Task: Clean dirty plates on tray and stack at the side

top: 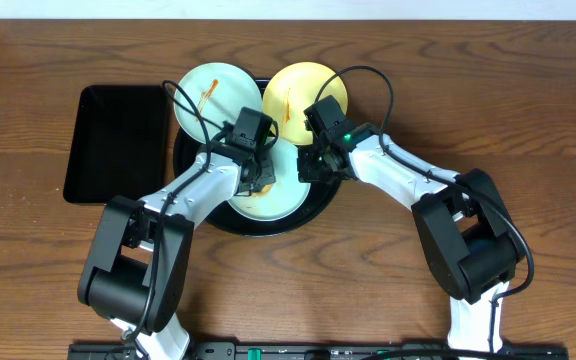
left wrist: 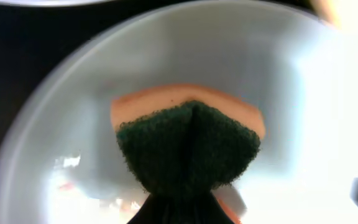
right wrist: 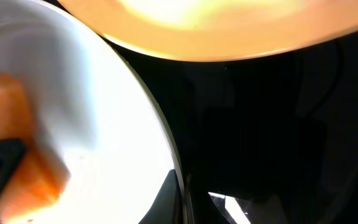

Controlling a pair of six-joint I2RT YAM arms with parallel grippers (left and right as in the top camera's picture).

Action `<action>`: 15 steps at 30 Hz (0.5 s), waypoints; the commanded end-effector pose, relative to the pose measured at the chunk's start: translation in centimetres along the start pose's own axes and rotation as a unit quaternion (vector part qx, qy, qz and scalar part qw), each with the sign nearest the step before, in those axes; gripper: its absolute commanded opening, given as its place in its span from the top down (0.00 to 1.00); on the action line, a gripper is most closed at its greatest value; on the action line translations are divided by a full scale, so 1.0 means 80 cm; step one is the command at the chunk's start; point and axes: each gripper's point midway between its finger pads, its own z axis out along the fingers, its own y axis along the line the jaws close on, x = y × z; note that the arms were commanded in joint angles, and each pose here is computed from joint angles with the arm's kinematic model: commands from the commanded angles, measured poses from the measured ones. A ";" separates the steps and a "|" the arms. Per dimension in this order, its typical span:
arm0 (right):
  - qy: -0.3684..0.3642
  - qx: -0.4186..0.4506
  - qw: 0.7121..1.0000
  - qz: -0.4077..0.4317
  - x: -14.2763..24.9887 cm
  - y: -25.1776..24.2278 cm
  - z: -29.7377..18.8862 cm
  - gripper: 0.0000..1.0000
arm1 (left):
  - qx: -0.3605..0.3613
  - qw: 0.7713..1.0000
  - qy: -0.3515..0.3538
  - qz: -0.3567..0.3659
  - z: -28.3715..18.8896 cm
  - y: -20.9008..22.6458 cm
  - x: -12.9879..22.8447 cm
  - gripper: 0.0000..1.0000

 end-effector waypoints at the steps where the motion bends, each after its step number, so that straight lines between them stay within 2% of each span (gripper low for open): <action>1: -0.001 0.016 1.000 -0.007 0.006 -0.005 -0.003 0.99 | -0.081 0.996 -0.010 -0.042 0.003 0.039 0.001 0.93; 5: -0.001 0.015 1.000 -0.011 0.007 -0.005 -0.002 0.99 | -0.034 0.995 0.076 -0.047 0.002 0.021 0.043 0.92; 10: -0.001 0.016 1.000 -0.011 0.007 -0.005 -0.002 0.99 | 0.099 0.978 0.176 -0.058 -0.012 -0.038 0.081 0.93; 12: -0.001 0.015 1.000 -0.011 0.007 -0.005 -0.002 0.99 | 0.138 0.970 0.189 -0.059 -0.018 -0.055 0.083 0.93; 15: 0.000 0.014 1.000 -0.011 0.007 -0.004 -0.002 0.99 | 0.143 0.974 0.169 -0.054 -0.015 -0.059 0.072 0.92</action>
